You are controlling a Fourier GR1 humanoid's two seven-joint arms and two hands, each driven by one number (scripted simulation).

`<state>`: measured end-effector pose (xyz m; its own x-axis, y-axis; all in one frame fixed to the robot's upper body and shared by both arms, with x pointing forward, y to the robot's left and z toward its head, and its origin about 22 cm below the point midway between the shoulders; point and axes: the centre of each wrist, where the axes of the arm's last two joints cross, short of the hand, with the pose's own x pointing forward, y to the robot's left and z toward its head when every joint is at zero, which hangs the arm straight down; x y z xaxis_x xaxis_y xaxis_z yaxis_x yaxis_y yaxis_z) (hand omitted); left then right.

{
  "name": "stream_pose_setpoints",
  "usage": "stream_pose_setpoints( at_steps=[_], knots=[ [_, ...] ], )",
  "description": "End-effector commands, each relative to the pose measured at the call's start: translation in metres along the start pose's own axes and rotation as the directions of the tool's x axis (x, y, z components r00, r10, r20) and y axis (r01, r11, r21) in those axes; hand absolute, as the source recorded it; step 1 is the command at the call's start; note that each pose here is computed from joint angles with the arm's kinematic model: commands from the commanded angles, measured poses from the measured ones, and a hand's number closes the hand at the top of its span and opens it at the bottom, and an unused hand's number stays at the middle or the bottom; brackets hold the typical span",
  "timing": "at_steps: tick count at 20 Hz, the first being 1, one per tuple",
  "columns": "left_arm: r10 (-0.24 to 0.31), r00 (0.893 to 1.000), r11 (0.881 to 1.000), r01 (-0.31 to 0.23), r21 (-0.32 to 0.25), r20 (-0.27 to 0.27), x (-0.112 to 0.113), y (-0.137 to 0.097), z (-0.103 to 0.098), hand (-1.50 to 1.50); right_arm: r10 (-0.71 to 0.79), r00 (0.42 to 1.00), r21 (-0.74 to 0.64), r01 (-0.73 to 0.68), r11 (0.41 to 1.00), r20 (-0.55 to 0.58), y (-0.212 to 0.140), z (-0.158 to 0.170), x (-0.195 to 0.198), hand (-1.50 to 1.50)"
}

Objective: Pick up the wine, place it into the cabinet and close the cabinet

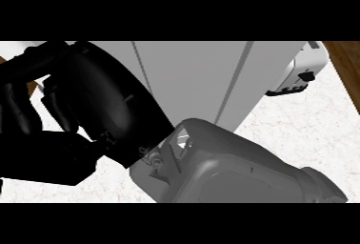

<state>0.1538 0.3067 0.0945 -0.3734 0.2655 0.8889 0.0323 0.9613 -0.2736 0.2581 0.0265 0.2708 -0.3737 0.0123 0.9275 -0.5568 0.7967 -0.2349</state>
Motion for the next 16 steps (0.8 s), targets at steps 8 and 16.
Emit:
stream_pose_setpoints(
  at_steps=[8, 16],
  knots=[
    [-0.012, 1.0, 1.0, 0.012, -0.009, 0.008, -0.003, 0.011, -0.002, -1.5, 0.009, 0.998, -0.095, -0.015, 0.995, -0.064, -0.072, -0.052, -0.049, 1.5],
    [-0.017, 1.0, 1.0, 0.017, -0.009, -0.008, -0.001, 0.001, -0.017, -1.5, 0.065, 0.995, -0.116, -0.073, 0.99, -0.073, -0.094, -0.06, -0.074, 1.5]
  ],
)
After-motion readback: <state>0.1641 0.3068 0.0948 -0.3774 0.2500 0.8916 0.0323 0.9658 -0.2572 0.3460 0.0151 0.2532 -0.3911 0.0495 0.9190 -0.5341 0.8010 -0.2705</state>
